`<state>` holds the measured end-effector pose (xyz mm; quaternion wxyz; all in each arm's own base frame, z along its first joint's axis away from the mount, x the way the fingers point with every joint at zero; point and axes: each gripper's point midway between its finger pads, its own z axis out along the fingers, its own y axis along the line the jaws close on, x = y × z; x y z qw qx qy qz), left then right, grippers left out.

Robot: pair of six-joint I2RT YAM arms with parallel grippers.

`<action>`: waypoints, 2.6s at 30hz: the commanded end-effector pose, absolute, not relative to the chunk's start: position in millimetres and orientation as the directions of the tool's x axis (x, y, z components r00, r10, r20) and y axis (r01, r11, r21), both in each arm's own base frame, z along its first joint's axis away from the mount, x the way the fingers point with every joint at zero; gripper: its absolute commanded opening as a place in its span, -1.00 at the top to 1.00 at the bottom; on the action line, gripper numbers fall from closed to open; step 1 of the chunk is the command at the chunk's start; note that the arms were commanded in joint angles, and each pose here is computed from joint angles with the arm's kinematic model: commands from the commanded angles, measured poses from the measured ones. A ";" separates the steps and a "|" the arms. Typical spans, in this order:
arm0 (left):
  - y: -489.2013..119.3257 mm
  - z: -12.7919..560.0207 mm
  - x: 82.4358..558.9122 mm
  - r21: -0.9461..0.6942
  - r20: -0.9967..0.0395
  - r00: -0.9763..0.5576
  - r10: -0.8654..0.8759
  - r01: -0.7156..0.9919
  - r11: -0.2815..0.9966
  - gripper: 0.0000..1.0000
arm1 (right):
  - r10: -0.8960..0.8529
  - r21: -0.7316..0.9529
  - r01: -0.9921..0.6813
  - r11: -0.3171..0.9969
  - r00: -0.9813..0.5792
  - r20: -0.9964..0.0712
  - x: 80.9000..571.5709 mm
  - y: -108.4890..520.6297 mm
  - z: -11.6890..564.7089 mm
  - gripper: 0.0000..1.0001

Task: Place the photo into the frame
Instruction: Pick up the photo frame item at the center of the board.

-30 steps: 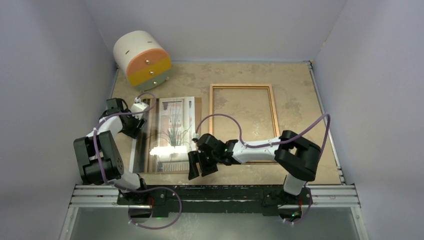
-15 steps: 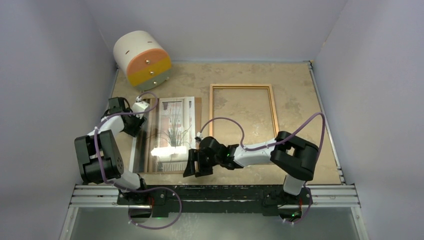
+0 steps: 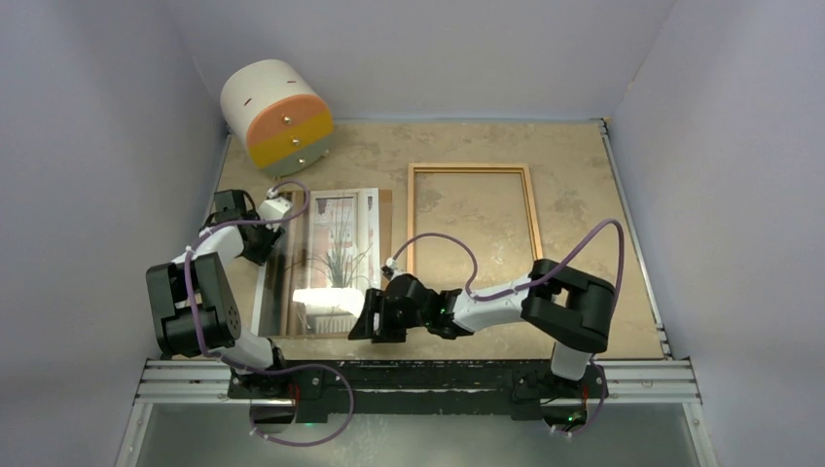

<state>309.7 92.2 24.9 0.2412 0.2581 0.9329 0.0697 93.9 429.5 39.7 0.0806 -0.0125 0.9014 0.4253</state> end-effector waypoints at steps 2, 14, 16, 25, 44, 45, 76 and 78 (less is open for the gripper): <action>81.2 -8.5 276.8 0.166 -0.326 -0.779 0.536 0.511 0.843 0.10 | 0.122 0.869 -0.165 0.467 -0.961 -0.248 110.8 453.5 108.5 -0.35; 74.3 -18.7 269.0 0.117 -0.314 -0.778 0.544 0.537 0.835 0.18 | 0.101 0.901 -0.233 0.365 -0.953 -0.287 111.0 469.6 139.4 -0.37; 71.7 -18.1 268.4 0.103 -0.318 -0.777 0.543 0.541 0.835 0.18 | 0.104 0.893 -0.219 0.393 -0.954 -0.280 114.6 470.6 131.4 -0.38; 62.5 -15.7 268.3 0.060 -0.344 -0.773 0.533 0.548 0.834 0.20 | 0.185 0.780 -0.085 0.620 -0.950 -0.250 131.0 440.1 78.9 -0.20; 52.0 -18.8 264.0 -0.013 -0.343 -0.760 0.552 0.591 0.806 0.34 | 0.356 0.887 -0.061 0.459 -0.902 -0.246 152.7 441.5 105.7 -0.16; 51.4 -19.1 262.7 -0.018 -0.341 -0.757 0.558 0.599 0.801 0.34 | 0.368 0.894 -0.070 0.443 -0.895 -0.253 155.6 440.9 110.6 -0.19; 62.1 59.3 305.8 0.034 -0.468 -0.728 0.501 0.552 0.833 -0.12 | 0.281 0.769 -0.322 0.552 -0.797 -0.535 212.1 462.7 135.6 0.58; 68.2 79.8 313.9 0.055 -0.500 -0.715 0.489 0.537 0.842 -0.24 | 0.225 0.746 -0.377 0.548 -0.793 -0.566 216.9 465.1 142.1 0.73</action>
